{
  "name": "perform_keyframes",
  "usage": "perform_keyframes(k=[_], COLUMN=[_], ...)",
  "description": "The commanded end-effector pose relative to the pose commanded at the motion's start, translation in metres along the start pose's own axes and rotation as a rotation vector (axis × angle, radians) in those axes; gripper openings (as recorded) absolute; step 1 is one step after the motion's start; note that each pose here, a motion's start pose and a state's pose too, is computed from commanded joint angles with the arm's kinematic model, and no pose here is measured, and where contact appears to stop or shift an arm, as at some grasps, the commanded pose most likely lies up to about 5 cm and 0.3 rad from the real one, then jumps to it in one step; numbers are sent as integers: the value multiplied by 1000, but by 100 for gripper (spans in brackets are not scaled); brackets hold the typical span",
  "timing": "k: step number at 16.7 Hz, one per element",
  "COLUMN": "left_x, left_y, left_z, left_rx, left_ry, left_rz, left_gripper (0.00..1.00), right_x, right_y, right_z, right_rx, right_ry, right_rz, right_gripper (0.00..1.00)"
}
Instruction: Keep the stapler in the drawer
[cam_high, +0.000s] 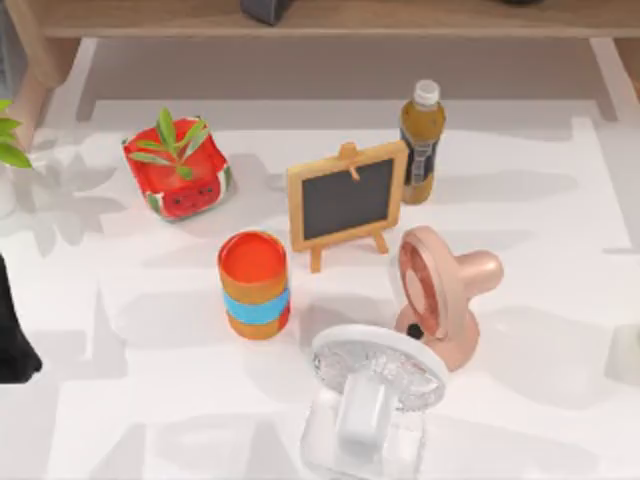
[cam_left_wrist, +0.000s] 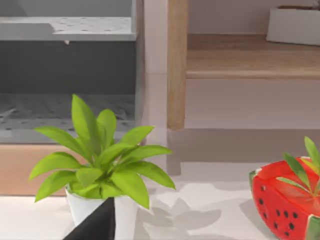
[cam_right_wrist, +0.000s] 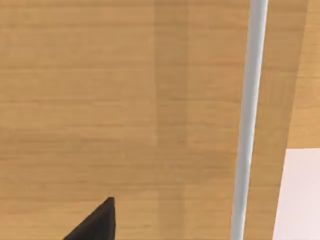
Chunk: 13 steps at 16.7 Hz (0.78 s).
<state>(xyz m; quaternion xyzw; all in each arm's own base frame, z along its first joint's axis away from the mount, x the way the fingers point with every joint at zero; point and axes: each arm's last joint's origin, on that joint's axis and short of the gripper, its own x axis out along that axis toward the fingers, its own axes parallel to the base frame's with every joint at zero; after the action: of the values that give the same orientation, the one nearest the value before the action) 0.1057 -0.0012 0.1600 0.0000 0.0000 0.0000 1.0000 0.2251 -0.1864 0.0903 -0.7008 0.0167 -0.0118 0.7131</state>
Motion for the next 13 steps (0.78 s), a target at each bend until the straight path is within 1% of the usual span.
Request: perform_keyframes(k=[2,8,13], left_x=[0,0,0], left_y=[0,0,0], left_z=[0,0,0], left_rx=[0,0,0], left_ry=[0,0,0], left_rz=[0,0,0], left_gripper=[100,100,100], right_x=[0,1,24], right_y=[1,1,1], right_z=[8,7,8], right_rx=[-17,-18,-17], right_ry=[-30,-27,-30], right_rz=[-7,-9,-7], right_gripper=[100,100,100])
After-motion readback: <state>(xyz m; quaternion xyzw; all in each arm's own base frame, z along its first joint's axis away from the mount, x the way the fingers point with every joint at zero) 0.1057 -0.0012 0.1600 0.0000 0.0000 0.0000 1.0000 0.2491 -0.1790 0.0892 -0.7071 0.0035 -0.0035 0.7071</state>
